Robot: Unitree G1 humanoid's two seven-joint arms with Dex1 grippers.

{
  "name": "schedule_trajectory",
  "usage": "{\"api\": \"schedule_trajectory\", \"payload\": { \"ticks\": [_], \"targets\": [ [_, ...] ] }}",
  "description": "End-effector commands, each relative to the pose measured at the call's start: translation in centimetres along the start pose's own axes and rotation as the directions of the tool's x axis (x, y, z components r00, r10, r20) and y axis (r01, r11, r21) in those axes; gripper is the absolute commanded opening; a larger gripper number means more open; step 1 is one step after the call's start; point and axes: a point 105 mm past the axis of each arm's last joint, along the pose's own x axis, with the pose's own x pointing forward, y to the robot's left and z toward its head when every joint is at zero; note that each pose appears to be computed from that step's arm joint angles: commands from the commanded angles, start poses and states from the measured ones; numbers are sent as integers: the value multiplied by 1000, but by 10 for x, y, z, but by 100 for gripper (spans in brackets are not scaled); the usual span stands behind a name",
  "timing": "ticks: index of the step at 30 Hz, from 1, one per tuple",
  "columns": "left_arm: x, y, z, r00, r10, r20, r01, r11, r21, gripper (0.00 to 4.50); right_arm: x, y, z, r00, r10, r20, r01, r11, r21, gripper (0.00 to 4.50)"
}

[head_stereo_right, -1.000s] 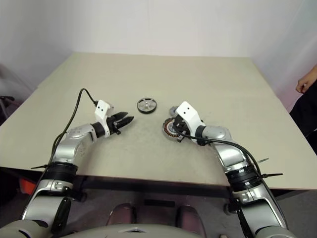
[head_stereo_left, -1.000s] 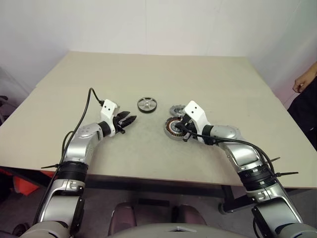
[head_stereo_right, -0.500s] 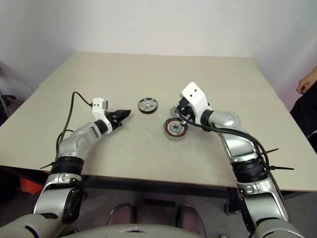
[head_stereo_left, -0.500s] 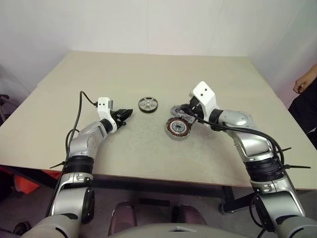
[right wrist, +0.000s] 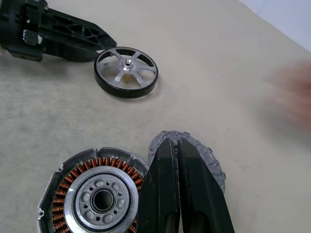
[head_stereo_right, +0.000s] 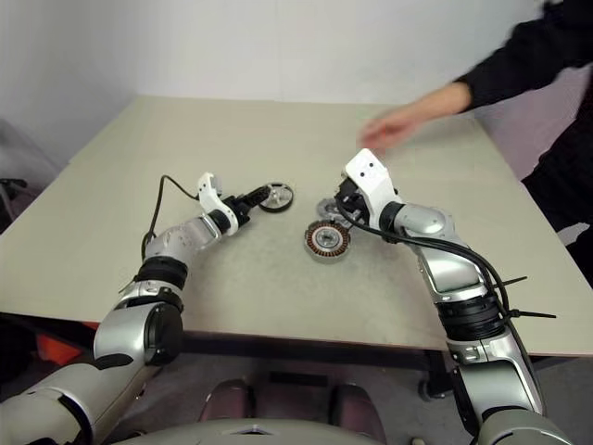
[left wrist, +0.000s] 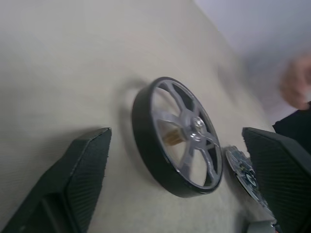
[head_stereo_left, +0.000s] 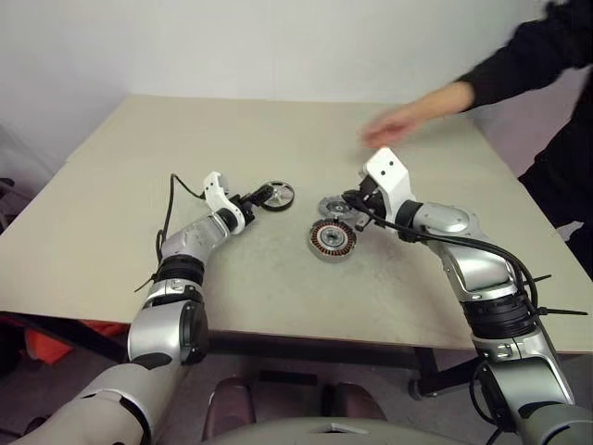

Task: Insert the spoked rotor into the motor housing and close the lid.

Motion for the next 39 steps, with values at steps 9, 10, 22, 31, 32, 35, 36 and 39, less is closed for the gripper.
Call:
{"api": "schedule_trajectory", "payload": {
  "ticks": [9, 10, 22, 31, 32, 35, 36, 39],
  "targets": [
    [-5, 4, 13, 999, -2, 41, 2, 1000, 10, 448, -9, -16, 16, 997, -59, 52, 60, 998, -14, 9],
    [-4, 3, 13, 999, -4, 42, 4, 1000, 10, 448, -9, -16, 16, 997, -58, 52, 59, 998, -14, 9],
    [-4, 0, 15, 999, -20, 43, 19, 1000, 14, 448, -8, -17, 14, 997, -62, 44, 63, 998, -15, 9],
    [-4, 1, 15, 999, -16, 43, 15, 1000, 24, 448, -8, -19, 14, 997, -65, 41, 66, 998, -15, 9],
    [-4, 2, 15, 999, -16, 43, 15, 1000, 26, 448, -8, -18, 13, 997, -65, 40, 65, 998, -15, 9],
    [-5, 5, 14, 999, 3, 39, -8, 994, 113, 448, -7, -17, 13, 997, -60, 39, 61, 998, -15, 9],
    [-6, 6, 12, 999, 18, 30, -25, 973, 229, 448, -7, -17, 12, 997, -59, 39, 60, 998, -15, 9],
    [-6, 2, 8, 1000, -2, 7, -1, 892, 453, 448, -7, -18, 8, 998, -64, 24, 64, 998, -17, 9]
  ]
}}
